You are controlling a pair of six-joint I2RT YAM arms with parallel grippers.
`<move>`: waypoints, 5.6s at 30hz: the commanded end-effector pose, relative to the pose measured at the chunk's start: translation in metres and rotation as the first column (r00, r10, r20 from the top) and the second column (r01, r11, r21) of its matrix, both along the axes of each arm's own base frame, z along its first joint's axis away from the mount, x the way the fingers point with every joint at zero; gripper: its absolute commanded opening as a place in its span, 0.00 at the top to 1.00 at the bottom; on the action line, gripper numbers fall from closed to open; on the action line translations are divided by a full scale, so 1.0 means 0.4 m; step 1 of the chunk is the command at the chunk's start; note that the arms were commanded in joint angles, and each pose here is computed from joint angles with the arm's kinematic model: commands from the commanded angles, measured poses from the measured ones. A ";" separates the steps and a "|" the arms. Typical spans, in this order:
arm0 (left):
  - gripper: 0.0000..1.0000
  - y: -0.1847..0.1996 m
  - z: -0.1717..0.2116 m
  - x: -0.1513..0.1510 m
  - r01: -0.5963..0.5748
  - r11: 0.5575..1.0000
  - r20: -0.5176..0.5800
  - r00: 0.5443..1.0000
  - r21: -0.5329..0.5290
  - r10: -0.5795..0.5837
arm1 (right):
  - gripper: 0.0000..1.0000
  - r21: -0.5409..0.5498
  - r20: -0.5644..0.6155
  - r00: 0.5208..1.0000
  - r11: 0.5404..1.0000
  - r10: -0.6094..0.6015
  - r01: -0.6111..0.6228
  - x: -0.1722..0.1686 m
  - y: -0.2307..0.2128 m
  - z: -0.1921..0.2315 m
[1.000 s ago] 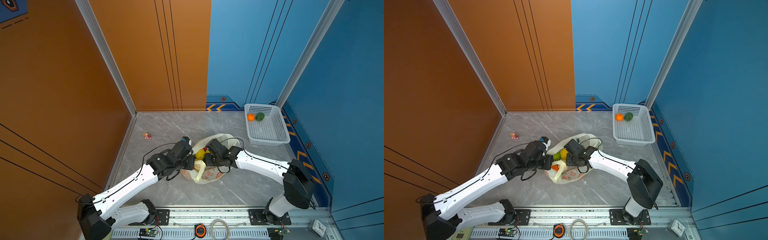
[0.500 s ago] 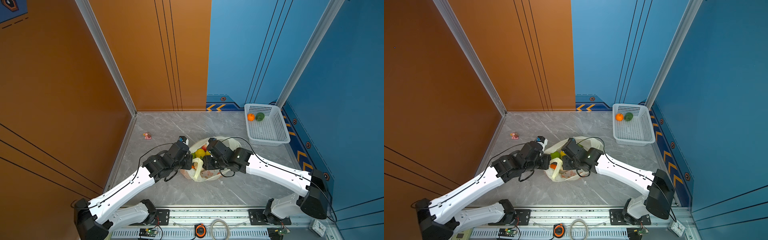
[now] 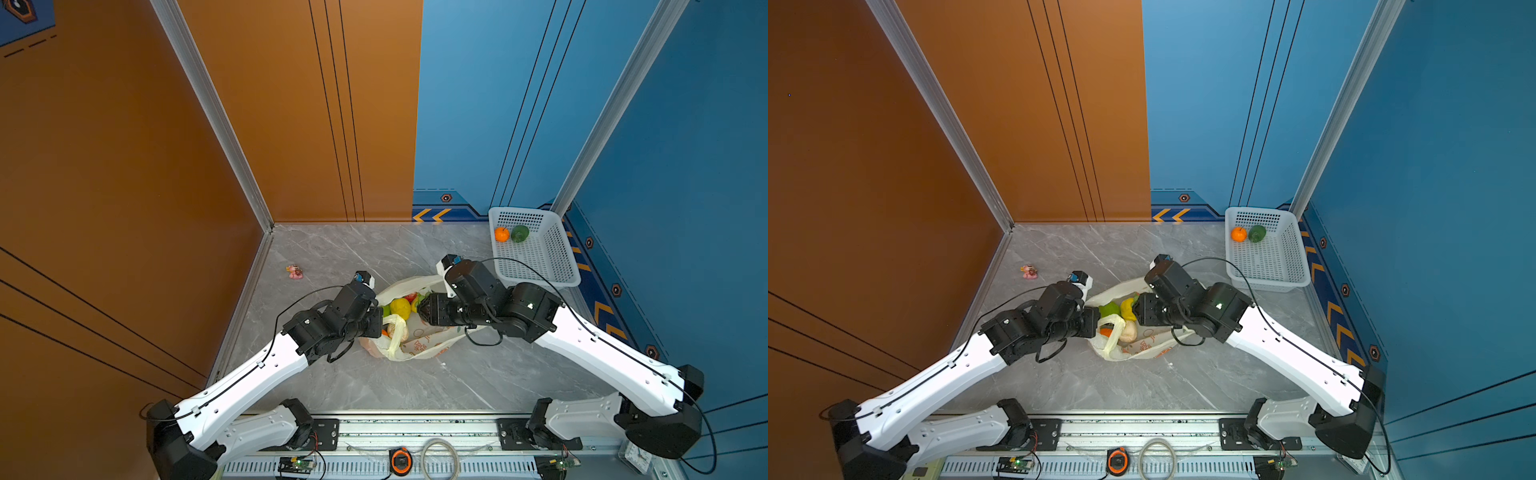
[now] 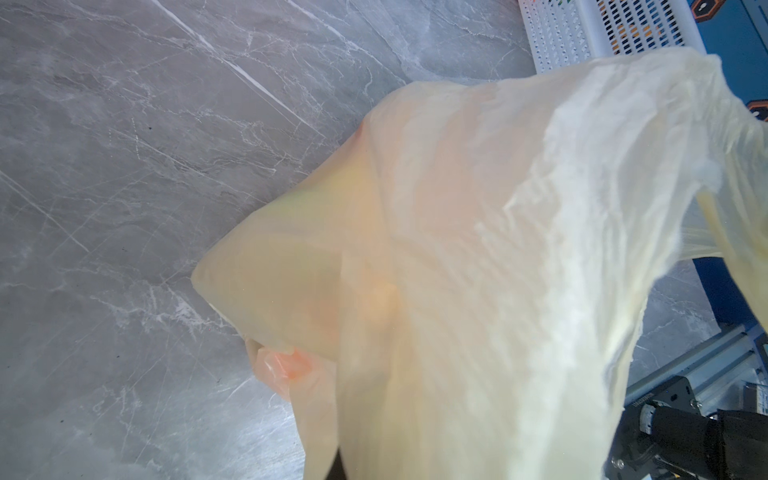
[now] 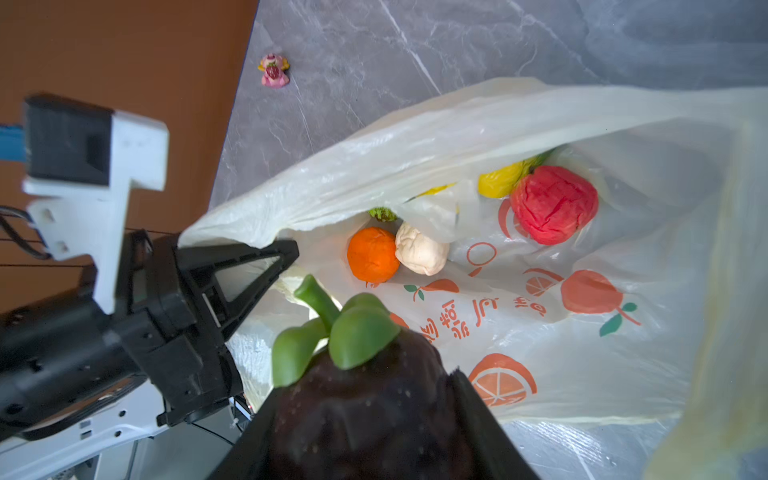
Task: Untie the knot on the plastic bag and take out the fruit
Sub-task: 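Lift the mangosteen out of the bag and carry it toward the white basket, then lower the mangosteen into the white basket and open the right gripper, then move the right gripper back from the basket to the bag opening, then reach into the bag and grasp the cream-white pear with the right gripper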
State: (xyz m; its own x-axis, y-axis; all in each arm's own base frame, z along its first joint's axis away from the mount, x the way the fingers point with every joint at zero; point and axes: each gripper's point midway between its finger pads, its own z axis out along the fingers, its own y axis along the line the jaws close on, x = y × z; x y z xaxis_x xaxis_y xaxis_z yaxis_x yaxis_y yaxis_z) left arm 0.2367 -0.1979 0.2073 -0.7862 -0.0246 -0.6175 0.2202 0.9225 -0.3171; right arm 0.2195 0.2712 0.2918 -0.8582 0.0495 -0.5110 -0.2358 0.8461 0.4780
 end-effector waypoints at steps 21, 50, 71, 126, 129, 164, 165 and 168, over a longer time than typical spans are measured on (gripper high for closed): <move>1.00 0.001 -0.010 -0.040 0.025 1.000 -0.061 0.998 0.008 -0.024 | 0.74 -0.152 0.038 0.750 0.738 -0.660 0.658 0.571 -0.764 -0.141; 1.00 0.021 0.011 -0.054 0.005 0.997 -0.038 0.999 0.083 -0.001 | 0.22 -0.320 -0.088 0.730 0.713 -0.678 0.624 0.696 -0.878 -0.375; 1.00 0.029 -0.019 -0.080 0.014 0.996 -0.063 0.998 0.084 -0.008 | 0.17 -0.015 -0.077 0.994 0.997 -0.077 0.076 0.204 -0.223 0.000; 1.00 0.049 -0.056 -0.157 0.056 0.998 -0.131 0.990 0.002 -0.056 | 0.20 -0.275 -0.195 0.966 0.936 0.170 -0.220 -0.088 0.191 -0.492; 1.00 0.048 -0.047 -0.155 0.055 0.998 -0.125 0.991 -0.004 -0.055 | 0.21 -0.225 -0.191 0.971 0.957 0.140 -0.183 -0.069 0.216 -0.500; 1.00 0.098 -0.112 -0.133 0.012 0.996 -0.092 0.996 0.089 -0.003 | 0.51 -0.213 -0.199 0.980 0.976 0.002 -0.046 -0.006 0.233 -0.589; 1.00 0.099 -0.107 -0.129 0.007 0.996 -0.084 0.996 0.088 0.000 | 0.51 -0.211 -0.206 0.978 0.976 0.014 -0.058 -0.018 0.229 -0.579; 1.00 0.101 -0.098 -0.121 -0.006 0.996 -0.067 0.998 0.087 0.011 | 0.52 -0.206 -0.226 0.973 0.974 0.044 -0.092 -0.054 0.213 -0.554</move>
State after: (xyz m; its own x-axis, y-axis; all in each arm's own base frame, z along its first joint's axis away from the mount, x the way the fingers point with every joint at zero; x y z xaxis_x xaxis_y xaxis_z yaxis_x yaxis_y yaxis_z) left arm 0.1791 -0.1614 0.1613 -0.8505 0.0261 -0.5253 0.1984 0.9409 -0.2746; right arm 0.2143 0.3651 0.0506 -0.9485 -0.0541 -0.3122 -0.1633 0.9278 0.3355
